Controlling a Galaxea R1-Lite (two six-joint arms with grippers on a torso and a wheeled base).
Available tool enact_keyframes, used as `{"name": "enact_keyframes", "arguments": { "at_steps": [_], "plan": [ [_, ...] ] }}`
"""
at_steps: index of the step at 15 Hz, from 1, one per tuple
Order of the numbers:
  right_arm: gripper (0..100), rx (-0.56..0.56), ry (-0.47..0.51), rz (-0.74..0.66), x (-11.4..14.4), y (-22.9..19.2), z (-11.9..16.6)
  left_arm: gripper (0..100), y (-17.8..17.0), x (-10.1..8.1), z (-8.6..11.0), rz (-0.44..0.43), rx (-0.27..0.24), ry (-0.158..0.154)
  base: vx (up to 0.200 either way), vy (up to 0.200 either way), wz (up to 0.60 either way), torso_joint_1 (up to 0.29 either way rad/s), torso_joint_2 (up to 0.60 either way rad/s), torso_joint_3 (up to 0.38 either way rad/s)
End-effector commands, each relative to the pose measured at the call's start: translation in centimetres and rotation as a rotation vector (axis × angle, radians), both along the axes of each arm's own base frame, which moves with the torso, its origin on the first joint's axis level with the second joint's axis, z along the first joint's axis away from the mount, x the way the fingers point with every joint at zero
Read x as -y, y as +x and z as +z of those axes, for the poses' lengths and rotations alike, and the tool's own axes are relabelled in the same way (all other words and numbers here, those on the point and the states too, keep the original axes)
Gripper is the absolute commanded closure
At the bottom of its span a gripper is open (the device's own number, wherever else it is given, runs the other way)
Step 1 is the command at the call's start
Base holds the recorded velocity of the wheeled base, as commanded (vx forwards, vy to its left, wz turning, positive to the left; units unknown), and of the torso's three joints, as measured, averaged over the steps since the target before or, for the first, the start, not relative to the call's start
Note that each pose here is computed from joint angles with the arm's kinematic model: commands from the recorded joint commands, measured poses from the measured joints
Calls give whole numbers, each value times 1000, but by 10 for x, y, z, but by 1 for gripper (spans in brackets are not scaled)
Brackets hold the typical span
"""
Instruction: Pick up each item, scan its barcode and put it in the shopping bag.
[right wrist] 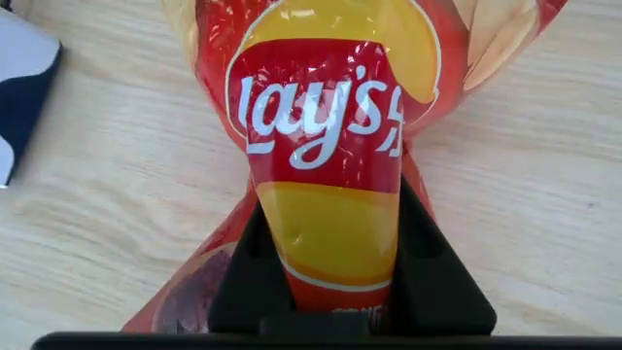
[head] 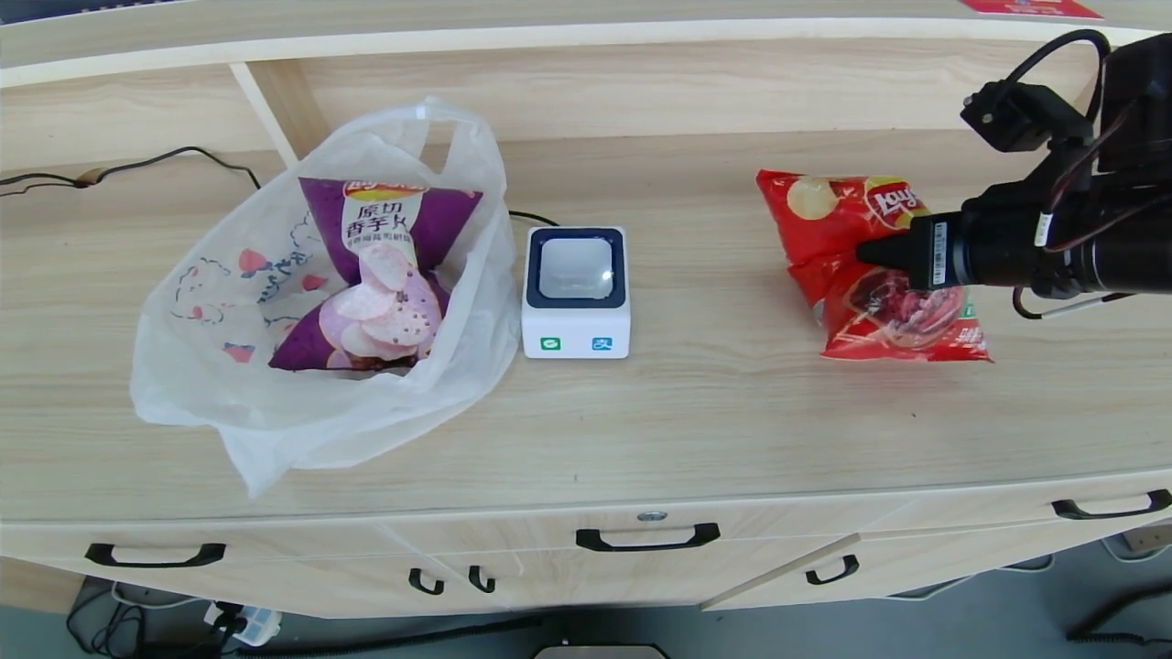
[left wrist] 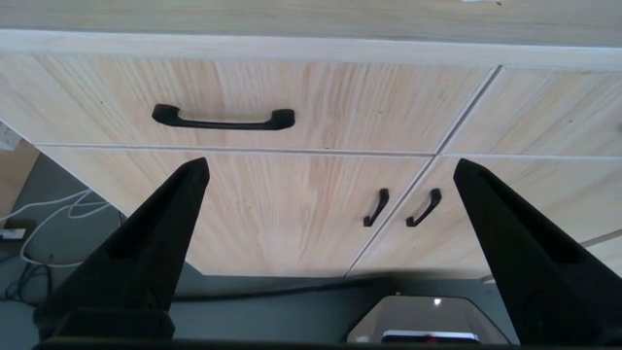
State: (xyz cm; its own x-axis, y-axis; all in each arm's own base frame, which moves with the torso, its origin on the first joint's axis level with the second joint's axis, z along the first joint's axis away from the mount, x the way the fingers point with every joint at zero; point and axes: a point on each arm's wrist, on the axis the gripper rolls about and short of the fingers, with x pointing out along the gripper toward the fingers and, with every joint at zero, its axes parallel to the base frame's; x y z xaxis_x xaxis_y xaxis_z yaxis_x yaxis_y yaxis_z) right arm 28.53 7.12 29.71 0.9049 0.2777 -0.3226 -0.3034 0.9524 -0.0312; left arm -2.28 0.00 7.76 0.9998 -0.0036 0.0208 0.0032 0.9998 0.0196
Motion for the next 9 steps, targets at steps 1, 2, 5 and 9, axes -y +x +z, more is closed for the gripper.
{"name": "enact_keyframes", "arguments": {
  "at_steps": [1,2,5,9],
  "plan": [
    [100,52,51,14,2,-21,18,0,0,0,0,1,-1,0,0,0,0,0,0,0],
    [100,49,107,19,-2,-31,22,0,0,0,0,1,-2,0,0,0,0,0,0,0],
    [100,5,310,24,-9,-64,20,0,0,0,0,1,-2,0,0,0,0,0,0,0],
    [100,62,445,118,-31,-94,-12,0,0,0,0,1,-2,0,0,0,0,0,0,0]
  ]
}}
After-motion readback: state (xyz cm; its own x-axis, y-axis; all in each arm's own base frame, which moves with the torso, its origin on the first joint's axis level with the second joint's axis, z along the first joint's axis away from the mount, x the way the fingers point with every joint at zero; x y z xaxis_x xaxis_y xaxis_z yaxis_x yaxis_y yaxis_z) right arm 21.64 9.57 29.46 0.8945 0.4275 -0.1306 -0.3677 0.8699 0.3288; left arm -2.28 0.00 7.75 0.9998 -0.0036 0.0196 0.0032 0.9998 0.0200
